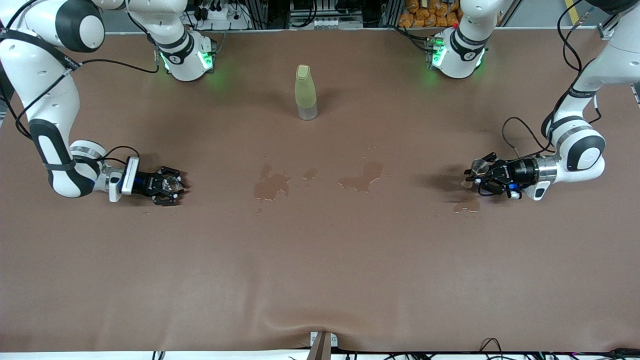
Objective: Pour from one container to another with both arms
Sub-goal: 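Lower the glass cup onto the table and open the right gripper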
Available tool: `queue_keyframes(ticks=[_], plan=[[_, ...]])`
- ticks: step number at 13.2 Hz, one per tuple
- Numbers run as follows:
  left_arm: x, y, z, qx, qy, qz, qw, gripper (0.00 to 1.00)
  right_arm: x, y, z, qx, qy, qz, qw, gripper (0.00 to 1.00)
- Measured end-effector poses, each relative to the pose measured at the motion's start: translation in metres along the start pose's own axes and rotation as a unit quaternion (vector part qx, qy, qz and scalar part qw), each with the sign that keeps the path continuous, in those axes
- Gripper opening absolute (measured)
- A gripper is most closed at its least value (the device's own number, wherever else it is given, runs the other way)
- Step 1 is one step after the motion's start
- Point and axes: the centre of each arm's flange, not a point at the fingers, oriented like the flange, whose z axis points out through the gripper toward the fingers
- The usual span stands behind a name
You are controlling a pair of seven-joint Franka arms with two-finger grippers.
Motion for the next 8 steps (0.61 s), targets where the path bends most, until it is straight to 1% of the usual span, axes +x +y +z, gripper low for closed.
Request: queue_keyframes(ticks=[2,4,6,7,8], plan=[[0.013,-0.005,-0.004,-0.004,-0.017,-0.002,1.000,0.22,0.000,0.000,0.000,0.000,0.000,0.008,1.000,0.32],[0.022,-0.007,-0.004,-0.004,-0.027,0.006,1.000,0.22,0.000,0.002,-0.002,-0.001,-0.002,0.008,1.000,0.52],[0.030,-0.008,-0.004,-0.003,-0.028,0.012,1.000,0.22,0.000,0.005,-0.011,-0.006,-0.009,0.006,1.000,0.77],[0.033,-0.008,-0.005,-0.002,-0.028,0.013,1.000,0.22,0.000,0.006,-0.016,-0.009,-0.013,0.004,1.000,0.80],[0.036,-0.008,-0.005,0.000,-0.028,0.015,0.999,0.22,0.000,0.008,-0.022,-0.010,-0.018,0.002,1.000,0.80]])
